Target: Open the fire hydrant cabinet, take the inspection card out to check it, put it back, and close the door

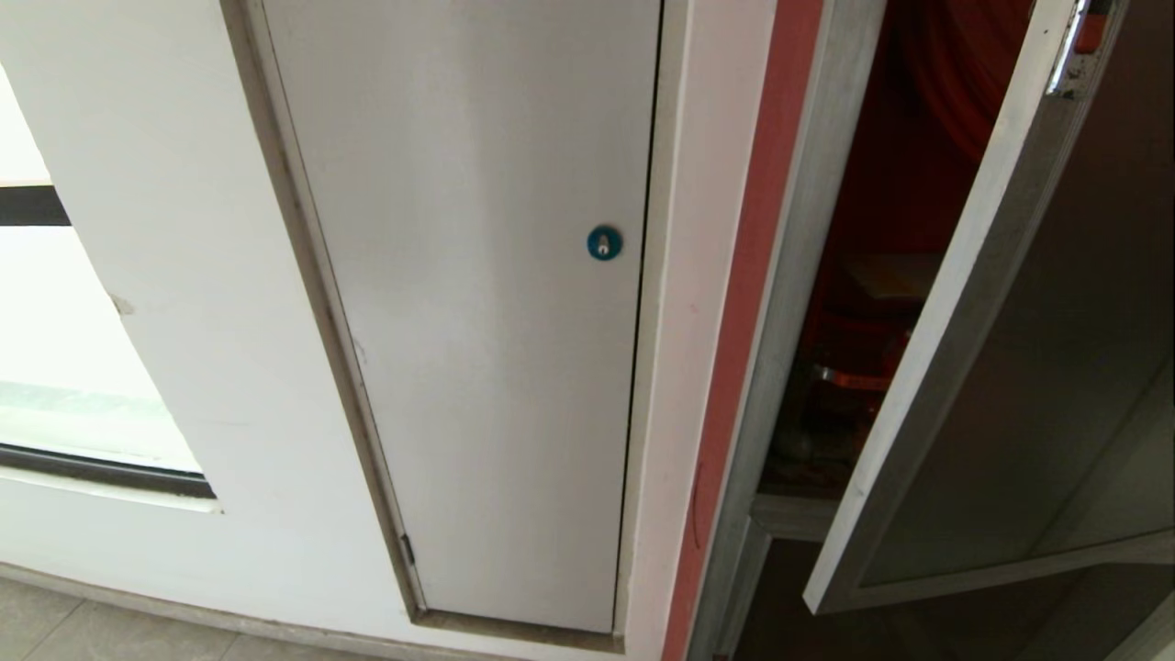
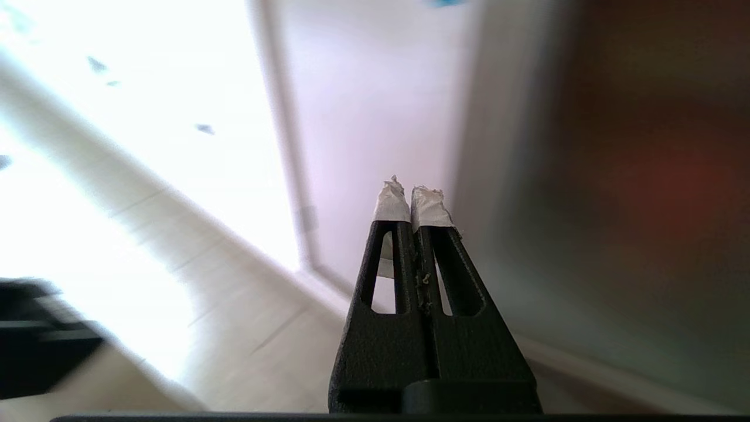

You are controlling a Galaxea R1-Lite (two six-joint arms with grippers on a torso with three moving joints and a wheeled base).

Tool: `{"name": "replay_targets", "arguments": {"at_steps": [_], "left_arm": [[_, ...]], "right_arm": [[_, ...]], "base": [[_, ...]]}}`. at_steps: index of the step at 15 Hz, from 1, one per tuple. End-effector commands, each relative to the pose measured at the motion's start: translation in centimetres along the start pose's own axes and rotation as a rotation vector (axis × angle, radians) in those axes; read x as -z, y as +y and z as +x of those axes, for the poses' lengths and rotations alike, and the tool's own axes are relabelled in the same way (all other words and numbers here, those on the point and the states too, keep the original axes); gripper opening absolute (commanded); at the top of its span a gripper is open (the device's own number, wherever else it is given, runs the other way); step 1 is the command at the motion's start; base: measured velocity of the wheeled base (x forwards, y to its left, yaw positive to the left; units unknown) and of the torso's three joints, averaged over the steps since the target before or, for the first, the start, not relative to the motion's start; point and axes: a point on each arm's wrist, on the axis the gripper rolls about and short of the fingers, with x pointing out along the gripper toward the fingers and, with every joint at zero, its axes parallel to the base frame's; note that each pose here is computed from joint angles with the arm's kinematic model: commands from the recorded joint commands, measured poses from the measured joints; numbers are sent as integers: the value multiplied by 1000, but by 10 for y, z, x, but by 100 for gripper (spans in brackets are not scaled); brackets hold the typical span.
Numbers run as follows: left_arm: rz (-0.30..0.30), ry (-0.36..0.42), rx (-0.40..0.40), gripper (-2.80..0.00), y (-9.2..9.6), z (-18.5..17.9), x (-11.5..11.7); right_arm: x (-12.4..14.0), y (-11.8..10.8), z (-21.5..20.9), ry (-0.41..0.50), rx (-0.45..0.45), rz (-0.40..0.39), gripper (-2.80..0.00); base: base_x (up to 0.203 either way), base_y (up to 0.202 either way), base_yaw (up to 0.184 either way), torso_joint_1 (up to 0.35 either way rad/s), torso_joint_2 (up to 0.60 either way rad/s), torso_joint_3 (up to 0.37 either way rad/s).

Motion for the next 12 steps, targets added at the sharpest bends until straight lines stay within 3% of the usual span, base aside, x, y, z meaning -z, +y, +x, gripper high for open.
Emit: {"name": "replay_targets", "arguments": {"at_steps": [1, 8, 12], "left_arm": [[0, 2, 0, -280, 0, 0, 0], [0, 2, 0, -280, 0, 0, 0], [0, 2, 0, -280, 0, 0, 0]], "right_arm": [[-14, -19, 33, 87, -56, 55, -280], [-46, -58, 102, 164, -88, 64, -280], [-53, -62, 133, 189, -82, 51, -280]], "base": [[0, 0, 0, 0, 0, 0], [0, 0, 0, 0, 0, 0], [0, 0, 0, 0, 0, 0]]}}
